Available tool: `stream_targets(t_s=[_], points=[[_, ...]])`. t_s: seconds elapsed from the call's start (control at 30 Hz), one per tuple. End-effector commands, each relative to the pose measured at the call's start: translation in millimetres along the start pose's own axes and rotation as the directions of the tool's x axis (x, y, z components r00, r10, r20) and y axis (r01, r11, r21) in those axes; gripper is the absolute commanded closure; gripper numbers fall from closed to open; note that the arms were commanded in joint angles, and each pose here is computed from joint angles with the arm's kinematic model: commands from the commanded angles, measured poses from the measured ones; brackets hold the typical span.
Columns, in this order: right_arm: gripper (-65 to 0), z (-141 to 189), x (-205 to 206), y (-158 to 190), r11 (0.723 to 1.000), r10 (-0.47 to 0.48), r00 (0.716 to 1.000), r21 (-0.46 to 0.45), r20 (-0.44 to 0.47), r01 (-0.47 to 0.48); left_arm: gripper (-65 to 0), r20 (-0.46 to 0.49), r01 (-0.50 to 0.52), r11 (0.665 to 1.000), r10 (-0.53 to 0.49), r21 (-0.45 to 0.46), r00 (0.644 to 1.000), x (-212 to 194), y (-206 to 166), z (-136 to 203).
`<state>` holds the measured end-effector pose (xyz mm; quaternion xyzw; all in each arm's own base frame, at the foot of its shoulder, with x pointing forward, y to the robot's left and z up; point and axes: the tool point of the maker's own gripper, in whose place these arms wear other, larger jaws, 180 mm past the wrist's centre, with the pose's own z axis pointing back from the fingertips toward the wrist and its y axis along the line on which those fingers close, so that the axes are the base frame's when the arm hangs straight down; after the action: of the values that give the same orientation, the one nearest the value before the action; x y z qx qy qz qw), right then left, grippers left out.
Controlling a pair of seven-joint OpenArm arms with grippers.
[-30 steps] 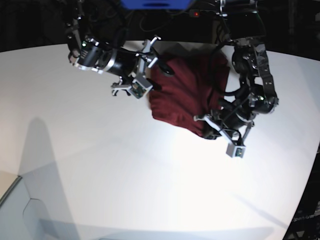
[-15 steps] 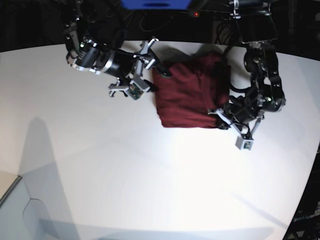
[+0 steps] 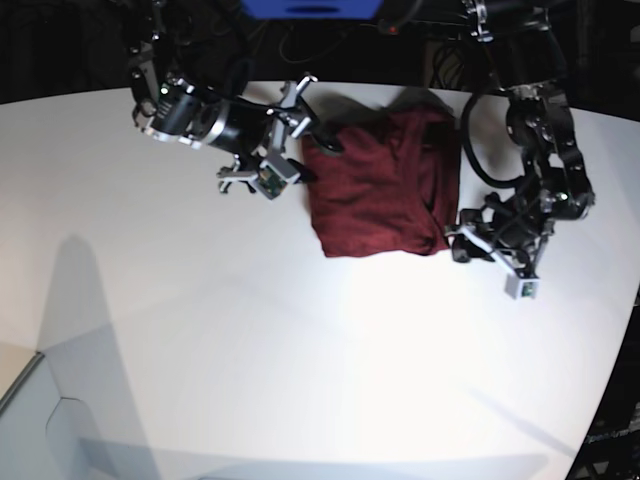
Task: Layout the t-shirt on the table in an organized manner, then fold the t-shirt properly
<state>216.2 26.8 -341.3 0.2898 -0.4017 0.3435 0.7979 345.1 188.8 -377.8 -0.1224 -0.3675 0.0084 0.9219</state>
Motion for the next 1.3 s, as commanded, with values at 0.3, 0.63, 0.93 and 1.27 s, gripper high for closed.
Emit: stream_targets(t_s=[0.3, 0.63, 0.93, 1.27], points=[[-32.6, 1.4, 15.3, 1.4, 1.000, 0.008, 0.998, 0.011, 0.059, -0.008, -29.4, 0.018, -0.070, 0.994, 0.072, -0.086, 0.997, -15.2, -10.2, 34.9], [-32.7, 1.4, 15.6, 1.1, 1.000, 0.006, 0.998, 0.010, 0.060, -0.007, -57.5, -0.040, -0.172, 0.961, 0.167, -0.215, 0.985, -55.5, -36.2, 50.2], [-32.7, 1.3, 14.1, 2.6, 1.000, 0.003, 0.998, 0.013, 0.057, -0.004, -61.5, -0.119, -0.212, 0.949, 0.189, -0.233, 0.975, -77.9, -43.2, 35.0], [-32.7, 1.7, 13.4, 2.2, 1.000, 0.005, 0.998, 0.012, 0.055, -0.006, -61.5, -0.216, -0.211, 0.934, 0.151, -0.289, 0.965, -103.9, -72.8, 20.2]])
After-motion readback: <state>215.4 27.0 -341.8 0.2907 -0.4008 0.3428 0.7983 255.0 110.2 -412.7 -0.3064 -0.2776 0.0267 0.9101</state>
